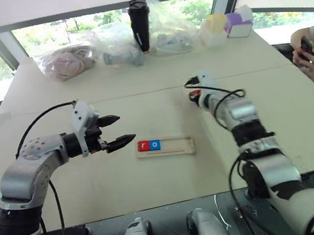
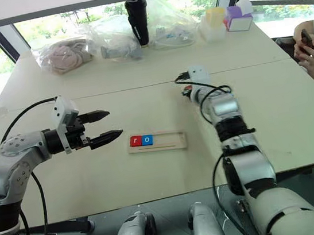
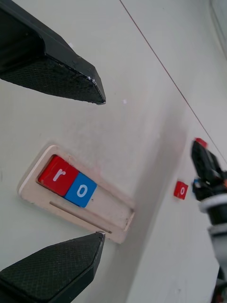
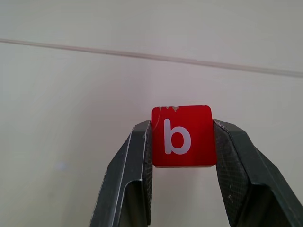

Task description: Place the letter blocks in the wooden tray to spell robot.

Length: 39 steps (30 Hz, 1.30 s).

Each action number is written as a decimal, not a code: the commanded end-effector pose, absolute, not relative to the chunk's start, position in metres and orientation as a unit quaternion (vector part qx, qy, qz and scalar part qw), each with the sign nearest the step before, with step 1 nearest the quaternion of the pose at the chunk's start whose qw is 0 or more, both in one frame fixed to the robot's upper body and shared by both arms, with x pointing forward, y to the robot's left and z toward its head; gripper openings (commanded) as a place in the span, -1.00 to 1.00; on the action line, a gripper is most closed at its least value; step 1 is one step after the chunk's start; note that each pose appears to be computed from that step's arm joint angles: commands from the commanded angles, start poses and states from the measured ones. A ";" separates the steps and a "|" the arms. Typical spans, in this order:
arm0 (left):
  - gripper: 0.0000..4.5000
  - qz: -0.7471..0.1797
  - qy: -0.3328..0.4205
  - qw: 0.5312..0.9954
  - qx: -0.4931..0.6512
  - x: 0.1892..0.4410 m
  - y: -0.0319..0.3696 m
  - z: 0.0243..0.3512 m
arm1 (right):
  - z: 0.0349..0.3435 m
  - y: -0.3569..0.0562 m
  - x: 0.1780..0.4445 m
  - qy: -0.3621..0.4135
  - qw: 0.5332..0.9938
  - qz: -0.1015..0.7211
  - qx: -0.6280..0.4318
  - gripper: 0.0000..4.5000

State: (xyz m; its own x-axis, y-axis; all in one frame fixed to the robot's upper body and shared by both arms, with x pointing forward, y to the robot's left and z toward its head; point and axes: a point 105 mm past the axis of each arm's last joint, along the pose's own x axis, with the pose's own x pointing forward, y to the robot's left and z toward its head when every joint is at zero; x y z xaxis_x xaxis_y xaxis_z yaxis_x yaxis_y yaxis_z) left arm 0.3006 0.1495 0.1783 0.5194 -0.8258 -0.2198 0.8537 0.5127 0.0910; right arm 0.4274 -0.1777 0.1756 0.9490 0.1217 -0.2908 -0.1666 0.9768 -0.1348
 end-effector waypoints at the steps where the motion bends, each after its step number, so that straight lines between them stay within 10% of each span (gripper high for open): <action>1: 1.00 -0.507 0.059 0.854 0.100 0.294 0.140 0.185 | 0.195 -0.182 0.386 0.146 0.983 0.097 -0.056 -0.48; 9: 1.00 -0.538 0.068 0.836 0.084 0.291 0.127 0.183 | 0.138 -0.173 0.298 0.232 0.970 0.058 0.036 -0.48; 24: 1.00 -0.549 0.068 0.829 0.084 0.298 0.121 0.184 | 0.105 -0.154 0.281 0.275 0.956 -0.047 0.095 -0.48; 31: 1.00 -0.545 0.071 0.832 0.082 0.297 0.123 0.183 | 0.108 -0.152 0.283 0.268 0.958 -0.037 0.090 0.99; 39: 1.00 -0.547 0.083 0.828 0.088 0.299 0.130 0.181 | 0.179 -0.142 0.270 0.138 0.953 0.246 -0.113 0.99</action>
State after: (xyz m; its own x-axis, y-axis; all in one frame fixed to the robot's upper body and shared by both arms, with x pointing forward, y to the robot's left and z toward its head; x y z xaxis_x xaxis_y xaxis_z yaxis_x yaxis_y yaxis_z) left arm 0.2992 0.1283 0.1723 0.3894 -0.8877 -0.2457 0.9172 0.3980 0.0157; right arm 0.2809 -0.1635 0.1573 0.8898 0.2189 -0.4005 -0.2998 0.9420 -0.1510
